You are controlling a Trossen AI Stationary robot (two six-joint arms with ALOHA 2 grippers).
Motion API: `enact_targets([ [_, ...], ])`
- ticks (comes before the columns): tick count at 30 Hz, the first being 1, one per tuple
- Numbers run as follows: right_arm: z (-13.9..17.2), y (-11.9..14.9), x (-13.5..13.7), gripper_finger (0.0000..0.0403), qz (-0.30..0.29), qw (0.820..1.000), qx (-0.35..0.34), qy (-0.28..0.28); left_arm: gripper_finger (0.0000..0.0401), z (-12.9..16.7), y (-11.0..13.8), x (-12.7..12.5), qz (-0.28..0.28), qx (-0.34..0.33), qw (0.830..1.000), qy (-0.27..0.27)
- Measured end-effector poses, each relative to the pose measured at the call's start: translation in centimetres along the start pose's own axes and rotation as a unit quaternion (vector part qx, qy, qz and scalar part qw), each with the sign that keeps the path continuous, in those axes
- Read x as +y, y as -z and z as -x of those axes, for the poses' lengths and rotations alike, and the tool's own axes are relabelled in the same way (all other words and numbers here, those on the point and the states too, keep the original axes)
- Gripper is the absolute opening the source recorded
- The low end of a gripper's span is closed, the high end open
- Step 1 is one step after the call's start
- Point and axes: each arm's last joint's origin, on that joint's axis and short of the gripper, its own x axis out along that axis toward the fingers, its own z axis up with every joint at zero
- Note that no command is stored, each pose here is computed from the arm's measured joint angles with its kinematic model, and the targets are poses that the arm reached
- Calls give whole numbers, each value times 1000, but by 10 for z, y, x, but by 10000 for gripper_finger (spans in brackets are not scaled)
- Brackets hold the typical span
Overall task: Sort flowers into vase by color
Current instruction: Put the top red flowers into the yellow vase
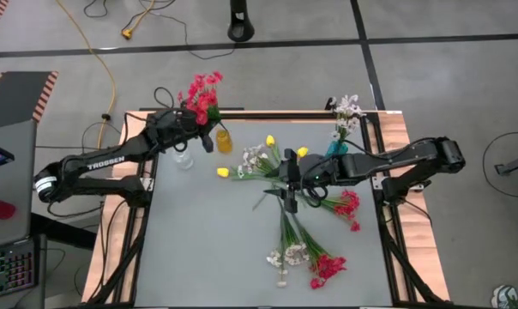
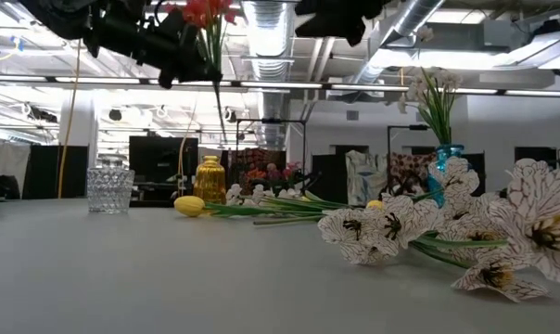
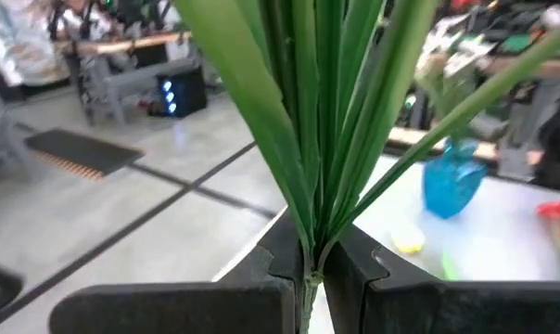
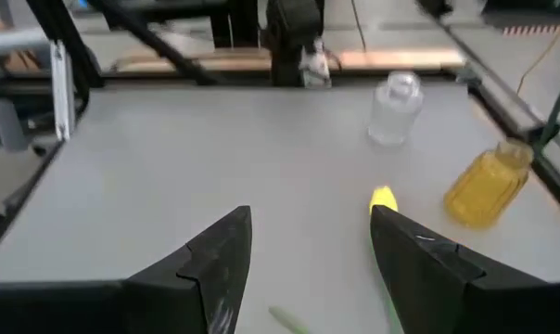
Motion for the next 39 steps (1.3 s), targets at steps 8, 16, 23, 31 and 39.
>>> enact_targets([
  [8, -5, 3, 0, 249, 1, 1000, 9, 1, 12, 0, 5, 9, -7, 27, 999, -23],
  [16, -5, 3, 0, 249, 0, 1000, 8, 1, 12, 1, 10, 10, -9, 45, 999, -28],
  [23, -5, 3, 0, 249, 0, 1000, 8, 2, 22, 1, 20, 10, 1, 59, 998, -28],
  [31, -5, 3, 0, 249, -1, 1000, 7, 2, 41, 1, 22, 10, 14, 62, 998, -28],
  [39, -4, 3, 0, 249, -1, 1000, 7, 2, 108, 1, 24, 10, 17, 77, 996, -41],
])
